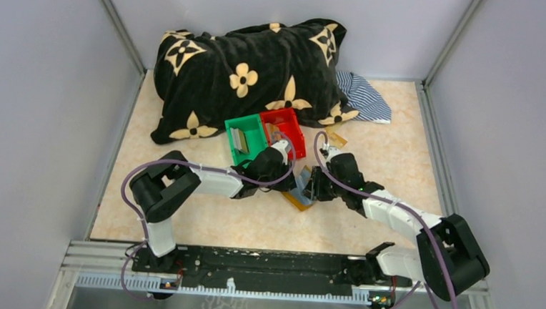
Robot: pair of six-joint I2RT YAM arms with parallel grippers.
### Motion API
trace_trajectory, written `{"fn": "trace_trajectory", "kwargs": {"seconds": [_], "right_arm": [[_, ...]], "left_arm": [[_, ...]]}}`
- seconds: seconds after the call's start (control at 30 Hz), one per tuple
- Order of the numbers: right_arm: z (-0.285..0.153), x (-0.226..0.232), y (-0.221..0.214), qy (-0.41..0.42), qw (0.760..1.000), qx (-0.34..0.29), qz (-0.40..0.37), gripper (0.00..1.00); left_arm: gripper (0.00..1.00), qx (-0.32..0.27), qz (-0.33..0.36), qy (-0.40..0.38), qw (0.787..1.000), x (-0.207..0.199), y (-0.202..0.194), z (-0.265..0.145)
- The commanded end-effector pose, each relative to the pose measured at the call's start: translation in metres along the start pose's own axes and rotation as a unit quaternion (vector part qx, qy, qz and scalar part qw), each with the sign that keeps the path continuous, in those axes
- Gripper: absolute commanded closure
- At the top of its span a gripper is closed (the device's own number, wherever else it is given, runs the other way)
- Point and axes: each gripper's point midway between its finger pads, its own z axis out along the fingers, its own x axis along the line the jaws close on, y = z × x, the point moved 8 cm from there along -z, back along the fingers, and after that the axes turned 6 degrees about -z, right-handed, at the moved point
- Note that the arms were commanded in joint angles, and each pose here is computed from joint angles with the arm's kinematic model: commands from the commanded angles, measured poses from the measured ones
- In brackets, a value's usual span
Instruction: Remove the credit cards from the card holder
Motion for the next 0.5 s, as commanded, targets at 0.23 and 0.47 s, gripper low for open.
{"fn": "trace_trajectory", "kwargs": {"seconds": [0.23, 0.47], "right_arm": [[0.014, 0.013, 0.011, 0.079, 0.997, -0.017, -0.011, 0.65], [0.017, 0.010, 0.005, 0.078, 0.997, -0.009, -0.007, 0.65]], "left_arm": [[0.79, -0.035, 0.004, 0.001, 0.999, 0.003, 0.007, -0.028], [0.79, -0.110, 0.024, -0.015, 0.994, -0.019, 0.044, -0.058]]}}
